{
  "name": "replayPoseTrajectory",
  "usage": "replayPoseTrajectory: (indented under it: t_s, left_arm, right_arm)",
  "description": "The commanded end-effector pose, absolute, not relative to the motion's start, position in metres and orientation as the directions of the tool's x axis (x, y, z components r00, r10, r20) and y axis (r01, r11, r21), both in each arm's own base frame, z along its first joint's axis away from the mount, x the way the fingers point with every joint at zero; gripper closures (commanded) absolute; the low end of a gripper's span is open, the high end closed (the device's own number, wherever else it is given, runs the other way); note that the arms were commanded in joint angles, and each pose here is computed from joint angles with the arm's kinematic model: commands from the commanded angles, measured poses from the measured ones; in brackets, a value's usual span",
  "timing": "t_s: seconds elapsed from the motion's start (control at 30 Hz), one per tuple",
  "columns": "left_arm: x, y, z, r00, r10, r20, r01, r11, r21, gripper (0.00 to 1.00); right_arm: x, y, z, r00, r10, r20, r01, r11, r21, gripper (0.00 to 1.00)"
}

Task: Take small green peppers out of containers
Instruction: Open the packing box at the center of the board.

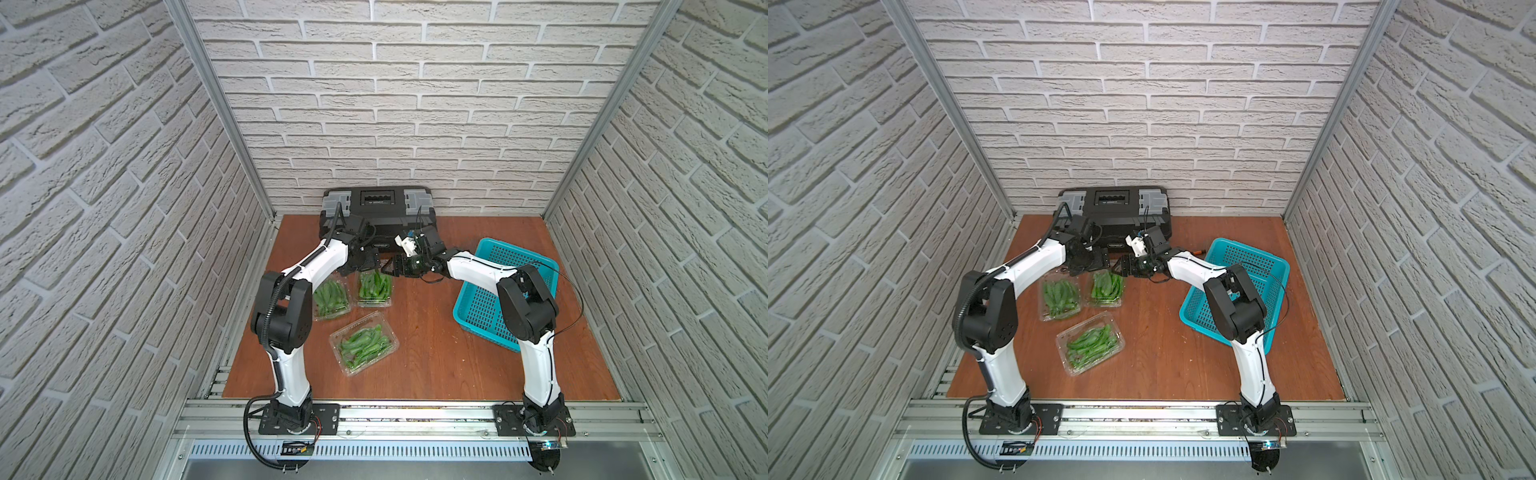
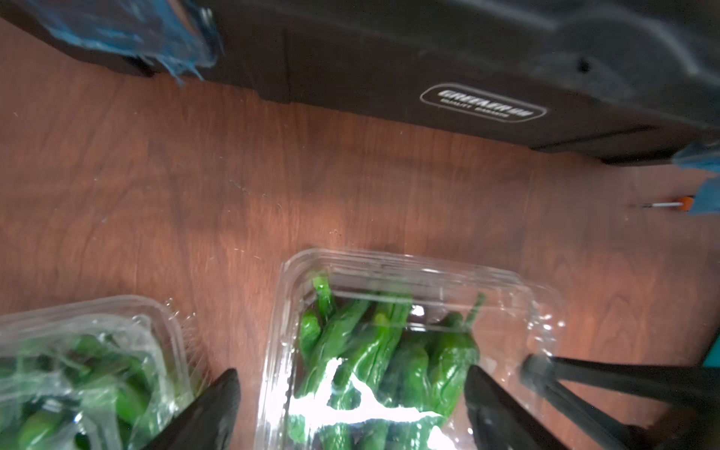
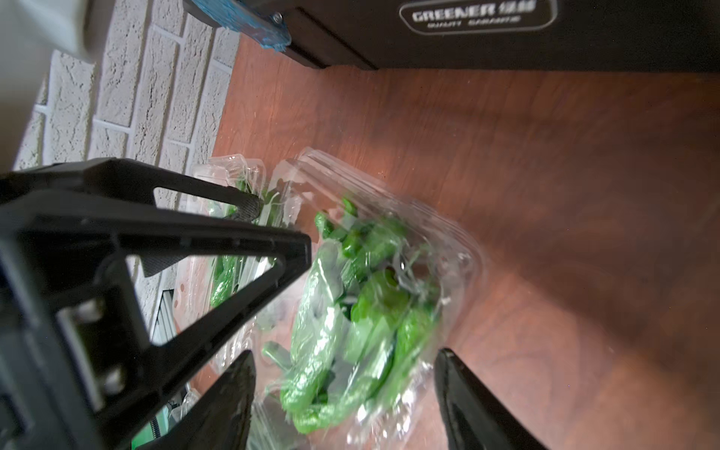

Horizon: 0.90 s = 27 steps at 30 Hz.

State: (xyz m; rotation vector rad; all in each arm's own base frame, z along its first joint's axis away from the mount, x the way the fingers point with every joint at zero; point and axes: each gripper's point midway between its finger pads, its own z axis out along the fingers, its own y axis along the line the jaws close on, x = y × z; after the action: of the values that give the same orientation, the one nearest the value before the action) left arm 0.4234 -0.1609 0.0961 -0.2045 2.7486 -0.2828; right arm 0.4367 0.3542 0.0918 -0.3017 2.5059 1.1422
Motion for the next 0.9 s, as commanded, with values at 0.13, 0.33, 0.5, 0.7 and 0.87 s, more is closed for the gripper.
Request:
replayPoseTrajectory:
  t_s: [0.13,0.33,0.5,0.7,0.87]
  left_arm:
    - [0.438,-0.179,0.100,-0.912,-0.170,-0.372,-0.054,0.952,-0.302,0.10]
    - [0.446,-0.195,0.102,-0.913,-0.156,-0.377,-0.011,0.933,-0.360,0.10]
    - [0.452,-0.209,0.104,-0.912,-0.127,-0.390,0.034,0.924,-0.381,0.10]
    - [0.456,-0.220,0.112,-0.903,-0.056,-0.426,0.101,0.936,-0.336,0.02]
    - [0.443,-0.229,0.119,-0.890,0.091,-0.447,0.207,0.954,-0.217,0.02]
  right_arm:
    - [0.433,0.380,0.114,-0.893,-0.031,-0.448,-0.396,0.525,0.753,0.31]
    - [0.430,0.379,0.123,-0.878,-0.033,-0.477,-0.426,0.506,0.750,0.33]
    - [0.434,0.362,0.116,-0.879,0.002,-0.477,-0.385,0.585,0.713,0.32]
    - [0.434,0.322,0.115,-0.859,0.100,-0.502,-0.332,0.639,0.694,0.29]
    - [0.430,0.298,0.129,-0.835,0.137,-0.533,-0.321,0.666,0.674,0.28]
